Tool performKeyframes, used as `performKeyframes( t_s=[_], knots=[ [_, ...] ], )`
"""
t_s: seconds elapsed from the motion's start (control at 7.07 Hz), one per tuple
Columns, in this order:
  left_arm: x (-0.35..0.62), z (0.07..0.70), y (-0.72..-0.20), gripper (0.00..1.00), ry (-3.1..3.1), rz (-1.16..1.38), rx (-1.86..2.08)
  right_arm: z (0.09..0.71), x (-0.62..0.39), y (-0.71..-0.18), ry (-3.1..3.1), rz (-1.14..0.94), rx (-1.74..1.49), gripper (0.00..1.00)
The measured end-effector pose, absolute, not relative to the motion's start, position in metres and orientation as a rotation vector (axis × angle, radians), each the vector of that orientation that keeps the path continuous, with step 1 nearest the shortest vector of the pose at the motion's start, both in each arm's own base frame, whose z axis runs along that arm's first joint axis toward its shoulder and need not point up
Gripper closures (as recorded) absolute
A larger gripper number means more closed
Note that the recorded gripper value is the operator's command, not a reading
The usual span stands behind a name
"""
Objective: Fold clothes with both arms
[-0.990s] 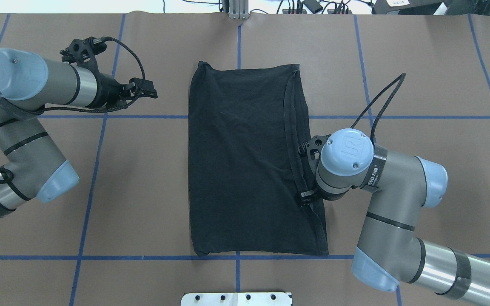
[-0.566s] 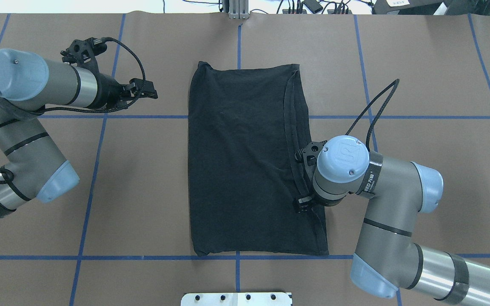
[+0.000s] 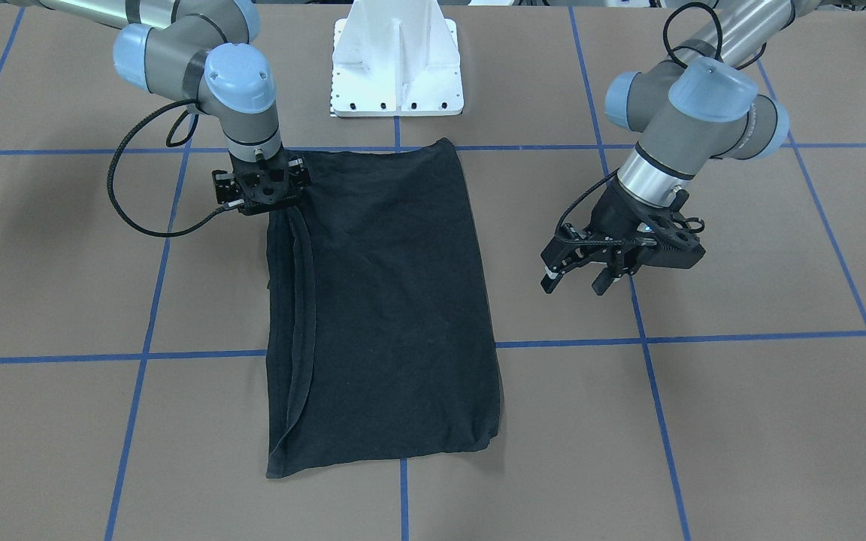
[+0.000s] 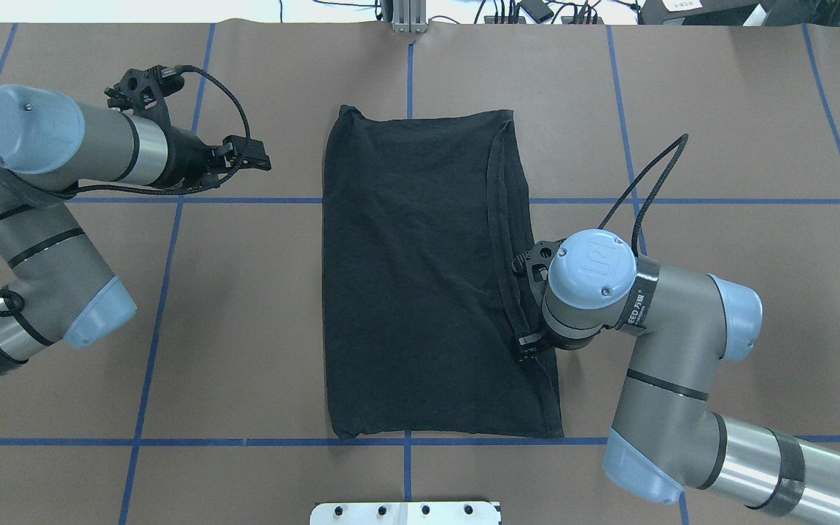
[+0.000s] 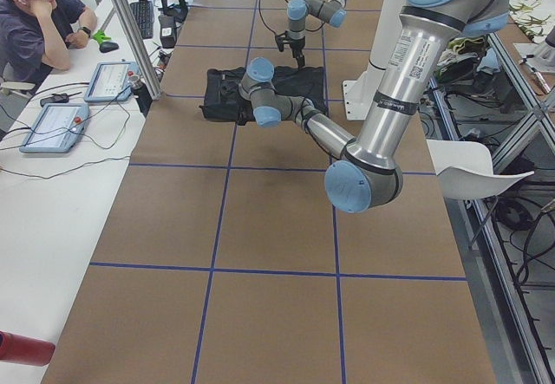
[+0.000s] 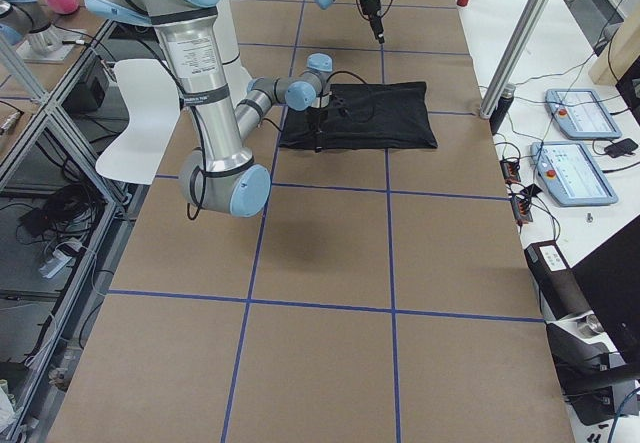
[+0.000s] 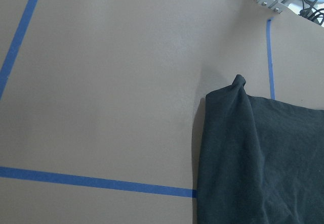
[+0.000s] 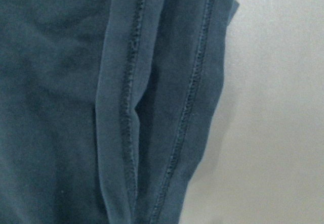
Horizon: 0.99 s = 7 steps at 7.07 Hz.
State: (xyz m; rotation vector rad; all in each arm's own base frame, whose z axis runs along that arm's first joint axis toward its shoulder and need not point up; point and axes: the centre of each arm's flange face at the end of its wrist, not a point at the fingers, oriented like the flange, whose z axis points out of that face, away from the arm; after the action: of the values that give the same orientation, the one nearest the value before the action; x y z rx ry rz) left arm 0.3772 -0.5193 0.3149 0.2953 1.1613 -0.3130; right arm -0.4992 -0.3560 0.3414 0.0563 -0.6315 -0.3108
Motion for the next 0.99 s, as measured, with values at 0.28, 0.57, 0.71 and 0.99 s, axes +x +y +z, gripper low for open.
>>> performKeyframes(
  t_s=[0.28,0.57,0.71,0.99],
  knots=[
    [0.3772,0.3142,-0.5195,0.00,1.162,-0.312,0.297,0.3437,-0.5000,-0.3565,-0.628,-0.312,0.053,0.00],
    [0.3773,0.3143,-0.5194,0.00,1.162,-0.312,0.296,0.3447,-0.5002,-0.3568,-0.626,-0.312,0.052,0.00],
    [0.3773,0.3150,-0.5195,0.00,1.161,-0.312,0.296,0.3443,-0.5010,-0.3560,-0.626,-0.313,0.052,0.00],
    [0.3770,0.3155,-0.5197,0.00,1.160,-0.312,0.296,0.3437,-0.5029,-0.3556,-0.627,-0.315,0.052,0.00]
  ],
)
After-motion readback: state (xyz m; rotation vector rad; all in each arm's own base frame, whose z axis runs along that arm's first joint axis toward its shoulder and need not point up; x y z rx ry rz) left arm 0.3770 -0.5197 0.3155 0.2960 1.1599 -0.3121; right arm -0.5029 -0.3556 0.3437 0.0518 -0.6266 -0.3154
